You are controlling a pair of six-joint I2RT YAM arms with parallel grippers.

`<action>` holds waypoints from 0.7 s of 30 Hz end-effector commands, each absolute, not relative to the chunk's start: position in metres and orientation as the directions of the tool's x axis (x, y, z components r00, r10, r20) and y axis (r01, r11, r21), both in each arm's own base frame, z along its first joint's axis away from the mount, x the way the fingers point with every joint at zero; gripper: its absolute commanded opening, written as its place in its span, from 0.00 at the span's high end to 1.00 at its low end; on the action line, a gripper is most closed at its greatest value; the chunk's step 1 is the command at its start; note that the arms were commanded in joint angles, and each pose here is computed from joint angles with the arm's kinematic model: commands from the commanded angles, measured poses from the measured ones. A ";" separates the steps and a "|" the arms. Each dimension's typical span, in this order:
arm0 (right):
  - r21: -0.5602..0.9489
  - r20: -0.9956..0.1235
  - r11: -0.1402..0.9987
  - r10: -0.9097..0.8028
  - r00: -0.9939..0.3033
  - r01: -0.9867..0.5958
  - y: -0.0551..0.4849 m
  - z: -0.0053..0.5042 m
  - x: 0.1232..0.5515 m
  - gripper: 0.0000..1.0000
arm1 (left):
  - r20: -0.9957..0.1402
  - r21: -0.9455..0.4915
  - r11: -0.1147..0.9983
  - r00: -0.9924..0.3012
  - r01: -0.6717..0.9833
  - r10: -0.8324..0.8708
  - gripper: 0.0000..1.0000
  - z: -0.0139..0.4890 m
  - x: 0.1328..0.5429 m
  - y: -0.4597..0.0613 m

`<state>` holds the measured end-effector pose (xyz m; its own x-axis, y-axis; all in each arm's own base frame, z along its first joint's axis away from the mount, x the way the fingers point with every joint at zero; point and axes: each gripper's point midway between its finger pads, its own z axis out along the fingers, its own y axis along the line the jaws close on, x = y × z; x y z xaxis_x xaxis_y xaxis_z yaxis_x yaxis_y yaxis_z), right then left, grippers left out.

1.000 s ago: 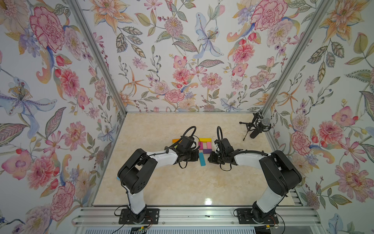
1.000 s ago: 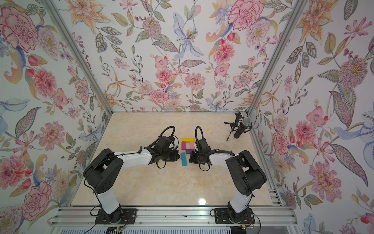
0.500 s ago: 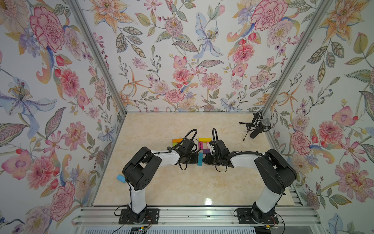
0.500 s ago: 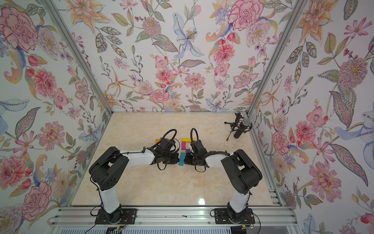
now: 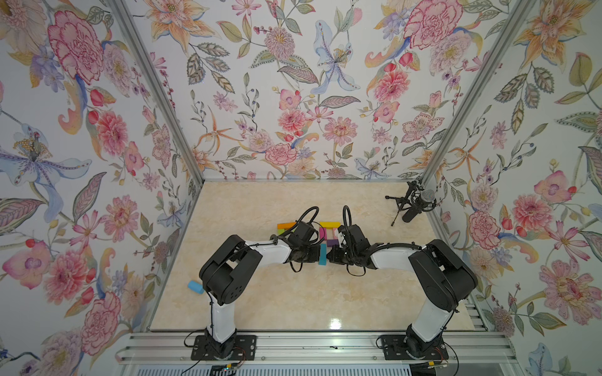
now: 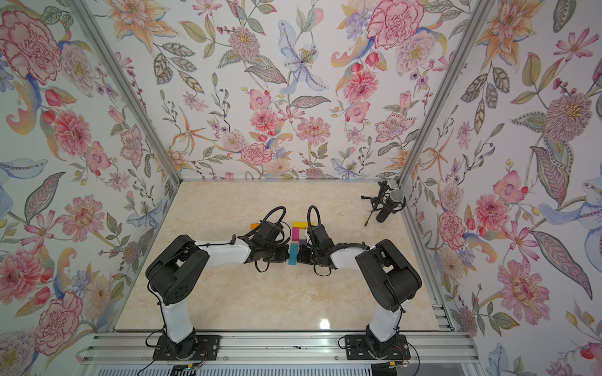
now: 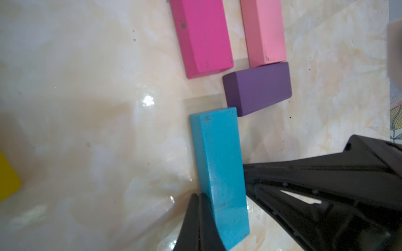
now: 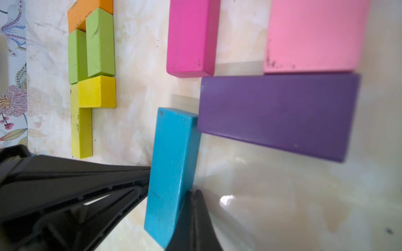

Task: Assemble the letter p with building blocks
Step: Assemble the building block at the center of the board.

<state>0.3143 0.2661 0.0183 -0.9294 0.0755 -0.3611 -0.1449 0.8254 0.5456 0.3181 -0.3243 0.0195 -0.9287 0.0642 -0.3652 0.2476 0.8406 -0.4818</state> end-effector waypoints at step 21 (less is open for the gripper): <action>0.515 -0.292 0.853 0.086 -0.952 -0.081 0.244 -0.001 0.312 1.00 | -0.323 -0.477 0.836 -0.939 0.272 0.121 1.00 0.006 0.305 -0.335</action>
<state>0.3217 0.2556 0.0183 -0.9320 0.1011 -0.3480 -0.1192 0.8213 0.5579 0.3215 -0.3321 0.0196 -0.9264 0.0732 -0.3695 0.2605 0.8331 -0.4880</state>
